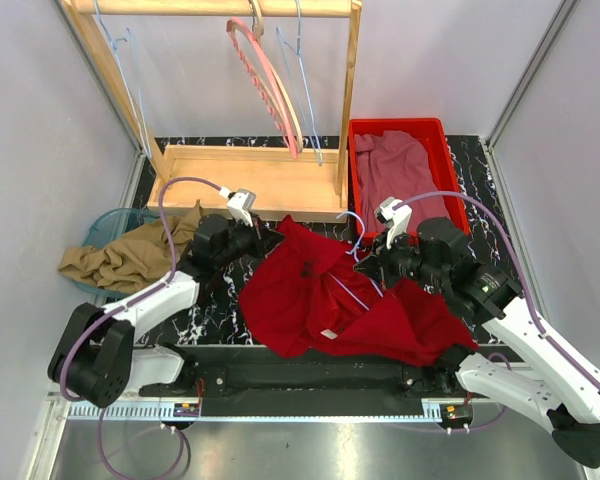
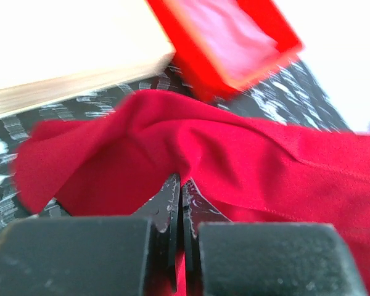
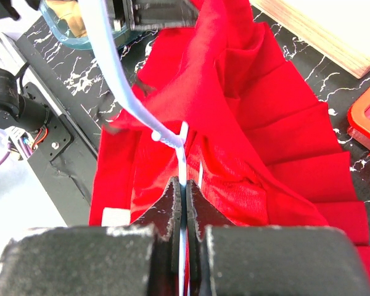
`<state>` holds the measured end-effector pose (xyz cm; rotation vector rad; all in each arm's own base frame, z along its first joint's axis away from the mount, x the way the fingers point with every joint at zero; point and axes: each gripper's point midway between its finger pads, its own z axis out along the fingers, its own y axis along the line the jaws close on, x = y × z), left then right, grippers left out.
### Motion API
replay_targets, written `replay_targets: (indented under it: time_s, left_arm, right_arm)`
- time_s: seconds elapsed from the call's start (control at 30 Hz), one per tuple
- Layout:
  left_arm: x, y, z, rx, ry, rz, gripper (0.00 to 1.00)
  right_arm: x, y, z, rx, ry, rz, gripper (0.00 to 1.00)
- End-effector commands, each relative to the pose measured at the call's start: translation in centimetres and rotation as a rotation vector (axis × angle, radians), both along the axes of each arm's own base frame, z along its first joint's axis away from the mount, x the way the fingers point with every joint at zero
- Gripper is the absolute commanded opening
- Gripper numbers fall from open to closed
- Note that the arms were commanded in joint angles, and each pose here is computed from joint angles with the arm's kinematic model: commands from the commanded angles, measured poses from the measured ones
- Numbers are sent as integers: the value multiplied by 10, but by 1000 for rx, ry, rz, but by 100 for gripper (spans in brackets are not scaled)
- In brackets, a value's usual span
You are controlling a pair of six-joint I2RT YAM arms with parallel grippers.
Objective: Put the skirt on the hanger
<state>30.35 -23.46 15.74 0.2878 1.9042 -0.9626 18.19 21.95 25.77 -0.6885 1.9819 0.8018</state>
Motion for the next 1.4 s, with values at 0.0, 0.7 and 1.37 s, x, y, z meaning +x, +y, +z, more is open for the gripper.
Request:
replay_targets:
  time_s: [0.0,0.7,1.37]
  left_arm:
    - [38,45,26,87,-56,320,0]
    - [45,80,86,169,-82,491,76]
    - [-114,4,248,-83,-520,-373,98]
  right_arm:
    - [3,3,21,50,-47,-9,0]
    - [-1,4,73,136,-136,9,0]
    - [-50,32,155,248,-213,380,0]
